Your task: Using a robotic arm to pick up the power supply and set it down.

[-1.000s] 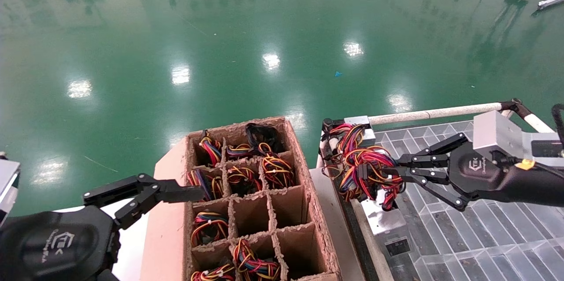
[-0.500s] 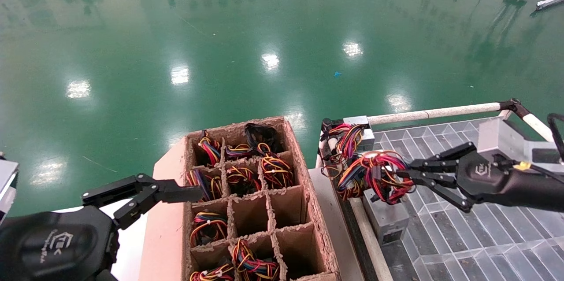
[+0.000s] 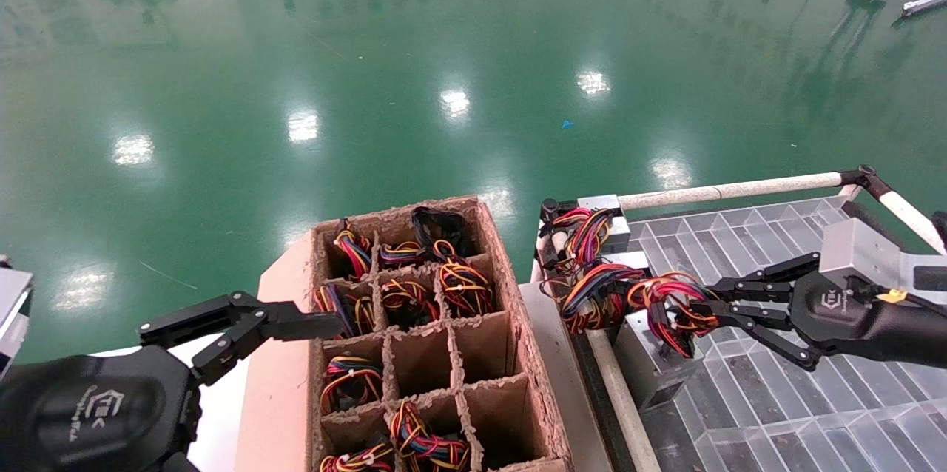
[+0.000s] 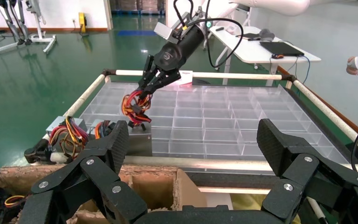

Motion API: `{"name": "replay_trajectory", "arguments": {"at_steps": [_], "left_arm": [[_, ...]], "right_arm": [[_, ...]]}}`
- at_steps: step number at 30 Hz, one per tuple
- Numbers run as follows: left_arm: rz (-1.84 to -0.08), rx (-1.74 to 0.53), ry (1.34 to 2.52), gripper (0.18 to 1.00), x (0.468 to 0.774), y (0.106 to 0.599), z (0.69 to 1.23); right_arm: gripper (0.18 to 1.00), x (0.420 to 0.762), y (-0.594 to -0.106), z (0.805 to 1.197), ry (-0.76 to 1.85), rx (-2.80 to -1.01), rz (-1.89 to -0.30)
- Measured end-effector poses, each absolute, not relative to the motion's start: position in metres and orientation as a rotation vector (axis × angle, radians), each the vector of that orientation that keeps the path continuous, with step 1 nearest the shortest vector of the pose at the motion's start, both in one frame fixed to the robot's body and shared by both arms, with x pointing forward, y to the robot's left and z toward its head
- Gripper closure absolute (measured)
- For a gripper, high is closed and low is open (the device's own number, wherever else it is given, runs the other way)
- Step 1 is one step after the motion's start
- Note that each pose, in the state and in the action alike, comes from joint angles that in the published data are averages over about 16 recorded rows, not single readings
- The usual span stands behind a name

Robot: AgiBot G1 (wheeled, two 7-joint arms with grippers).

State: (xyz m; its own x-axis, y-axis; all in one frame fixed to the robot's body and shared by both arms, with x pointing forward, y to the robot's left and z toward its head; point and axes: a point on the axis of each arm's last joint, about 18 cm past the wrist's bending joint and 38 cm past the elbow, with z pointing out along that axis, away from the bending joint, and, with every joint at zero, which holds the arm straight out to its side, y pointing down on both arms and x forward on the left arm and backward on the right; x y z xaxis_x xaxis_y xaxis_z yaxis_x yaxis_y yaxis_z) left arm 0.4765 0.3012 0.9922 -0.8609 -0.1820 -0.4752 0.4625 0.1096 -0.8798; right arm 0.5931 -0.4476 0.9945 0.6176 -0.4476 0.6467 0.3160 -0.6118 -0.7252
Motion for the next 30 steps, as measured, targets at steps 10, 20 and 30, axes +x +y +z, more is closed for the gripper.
{"name": "replay_trajectory", "arguments": {"at_steps": [10,20,30], "left_arm": [[-1.802,0.272,1.922,0.184,0.476,0.301,0.992],[-1.802,0.272,1.922,0.184,0.477,0.301,0.992],[-1.802,0.272,1.921,0.184,0.477,0.301,0.992]], "right_arm": [[0.836,0.591,-0.444,1.0,0.09,-1.95,-1.079],[0.634,0.581,-0.439,1.018,0.084,-1.906,-1.055],[0.395,0.57,-0.429,1.031,0.085,-1.816,-1.006]]}}
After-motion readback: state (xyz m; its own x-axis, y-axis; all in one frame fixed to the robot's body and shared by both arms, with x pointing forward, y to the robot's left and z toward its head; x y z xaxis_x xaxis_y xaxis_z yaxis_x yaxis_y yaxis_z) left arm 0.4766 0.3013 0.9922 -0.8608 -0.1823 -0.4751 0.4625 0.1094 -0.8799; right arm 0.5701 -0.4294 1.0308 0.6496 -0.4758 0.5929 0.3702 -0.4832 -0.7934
